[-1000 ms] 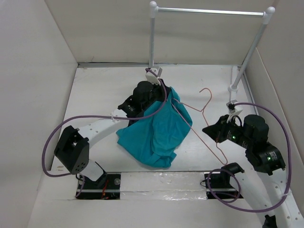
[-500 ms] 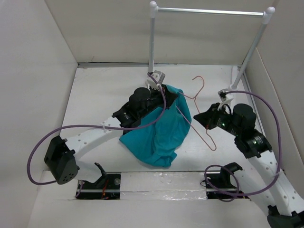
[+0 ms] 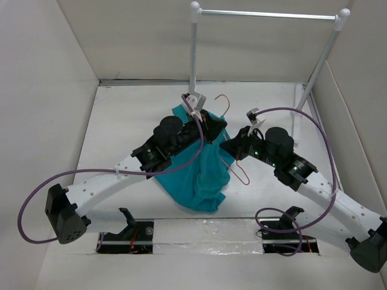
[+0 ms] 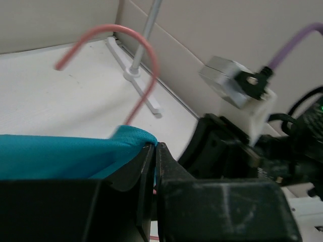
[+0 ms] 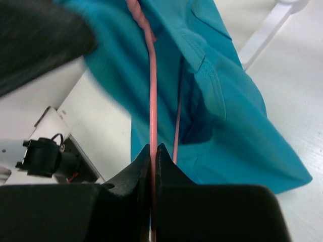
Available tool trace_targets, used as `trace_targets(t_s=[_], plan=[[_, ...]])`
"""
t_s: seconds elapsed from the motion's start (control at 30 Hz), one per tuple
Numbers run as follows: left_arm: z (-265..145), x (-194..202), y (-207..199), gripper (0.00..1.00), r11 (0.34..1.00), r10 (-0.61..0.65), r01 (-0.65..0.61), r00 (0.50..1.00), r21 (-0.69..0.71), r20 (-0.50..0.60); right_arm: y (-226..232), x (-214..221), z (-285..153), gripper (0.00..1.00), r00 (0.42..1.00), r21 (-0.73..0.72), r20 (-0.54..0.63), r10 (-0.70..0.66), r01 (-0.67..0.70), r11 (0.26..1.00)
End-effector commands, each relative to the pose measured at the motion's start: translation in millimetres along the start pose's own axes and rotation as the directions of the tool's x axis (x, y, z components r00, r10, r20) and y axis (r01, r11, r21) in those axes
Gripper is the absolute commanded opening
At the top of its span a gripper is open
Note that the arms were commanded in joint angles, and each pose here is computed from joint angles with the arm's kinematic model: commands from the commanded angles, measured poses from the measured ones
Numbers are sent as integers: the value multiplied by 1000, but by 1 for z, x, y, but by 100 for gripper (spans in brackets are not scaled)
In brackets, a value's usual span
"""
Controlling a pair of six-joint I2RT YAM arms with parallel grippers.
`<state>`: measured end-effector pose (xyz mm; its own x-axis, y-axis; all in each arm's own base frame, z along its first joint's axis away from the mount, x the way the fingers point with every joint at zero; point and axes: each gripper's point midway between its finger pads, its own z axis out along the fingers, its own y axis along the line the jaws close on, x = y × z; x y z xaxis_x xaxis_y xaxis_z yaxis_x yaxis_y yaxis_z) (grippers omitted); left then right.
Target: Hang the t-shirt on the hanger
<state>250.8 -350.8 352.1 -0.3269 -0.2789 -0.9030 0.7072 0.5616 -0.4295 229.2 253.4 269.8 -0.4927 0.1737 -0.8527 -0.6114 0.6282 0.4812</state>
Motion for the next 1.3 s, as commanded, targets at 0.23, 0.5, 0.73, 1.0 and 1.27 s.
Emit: trace_targets(t_s=[0.23, 0.5, 0.73, 1.0, 1.27], plan=[[-27, -23, -50, 0, 996, 43, -48, 997, 75, 66, 11, -62, 18, 0, 965, -73, 261, -37, 57, 996], [-35, -4, -30, 0, 1000, 15, -15, 1000, 0, 26, 15, -113, -19, 0, 854, -2, 514, -85, 101, 995], [-33, 3, -37, 0, 999, 22, -22, 1000, 45, -4, 19, -135, -43, 0, 781, 39, 615, -113, 113, 993], [-40, -28, -63, 30, 993, 28, -37, 997, 115, 76, 23, -150, -69, 0, 687, 55, 716, -122, 119, 991], [-44, -84, -58, 34, 997, -72, 63, 958, 38, 279, 27, -155, -77, 0, 664, 52, 737, -126, 130, 990]])
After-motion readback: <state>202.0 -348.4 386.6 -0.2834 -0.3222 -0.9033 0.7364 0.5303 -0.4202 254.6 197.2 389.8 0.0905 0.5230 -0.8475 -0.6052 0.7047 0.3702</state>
